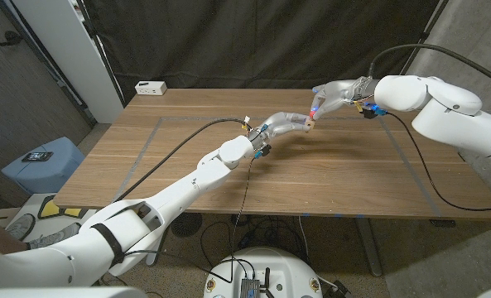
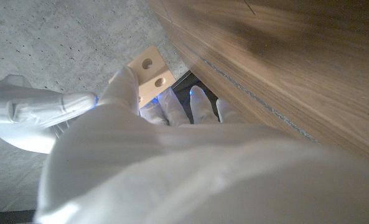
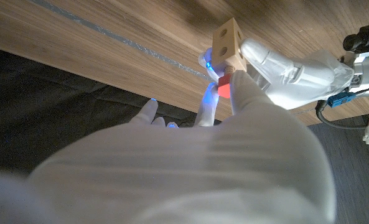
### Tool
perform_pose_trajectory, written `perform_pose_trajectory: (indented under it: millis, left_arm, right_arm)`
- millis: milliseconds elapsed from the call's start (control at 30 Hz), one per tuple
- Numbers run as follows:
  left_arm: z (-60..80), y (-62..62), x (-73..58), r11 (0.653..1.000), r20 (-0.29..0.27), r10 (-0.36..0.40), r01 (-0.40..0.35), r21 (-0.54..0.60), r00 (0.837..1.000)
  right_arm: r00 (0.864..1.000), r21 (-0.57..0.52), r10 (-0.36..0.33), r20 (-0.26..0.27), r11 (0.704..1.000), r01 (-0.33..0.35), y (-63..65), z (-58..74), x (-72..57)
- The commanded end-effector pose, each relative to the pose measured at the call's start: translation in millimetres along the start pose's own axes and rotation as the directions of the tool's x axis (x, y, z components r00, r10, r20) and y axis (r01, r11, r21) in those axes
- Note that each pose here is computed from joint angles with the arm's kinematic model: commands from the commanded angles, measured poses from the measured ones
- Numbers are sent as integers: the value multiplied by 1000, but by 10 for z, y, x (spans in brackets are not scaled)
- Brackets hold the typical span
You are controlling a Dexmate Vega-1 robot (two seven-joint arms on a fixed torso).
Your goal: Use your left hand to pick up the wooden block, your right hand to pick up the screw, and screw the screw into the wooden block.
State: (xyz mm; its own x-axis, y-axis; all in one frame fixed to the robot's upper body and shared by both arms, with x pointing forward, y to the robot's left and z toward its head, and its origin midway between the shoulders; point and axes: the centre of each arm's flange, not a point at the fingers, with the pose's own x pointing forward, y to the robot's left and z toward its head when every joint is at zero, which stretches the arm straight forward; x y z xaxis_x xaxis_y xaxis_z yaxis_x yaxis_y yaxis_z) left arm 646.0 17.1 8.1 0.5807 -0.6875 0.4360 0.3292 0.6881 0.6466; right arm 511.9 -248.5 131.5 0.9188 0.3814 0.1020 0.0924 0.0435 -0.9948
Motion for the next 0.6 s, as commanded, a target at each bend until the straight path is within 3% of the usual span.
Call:
perform_pose_trajectory:
  millis: [33, 600]
  left_arm:
    - [-7, -2, 0, 1000, -1, -3, 3, -2, 1000]
    - [-14, -12, 3, 1000, -1, -8, 8, -4, 1000]
  right_arm:
    - [1000, 7, -8, -5, 1000, 8, 33, -13, 27]
    - [1000, -8, -19, -24, 1000, 19, 49, -9, 22]
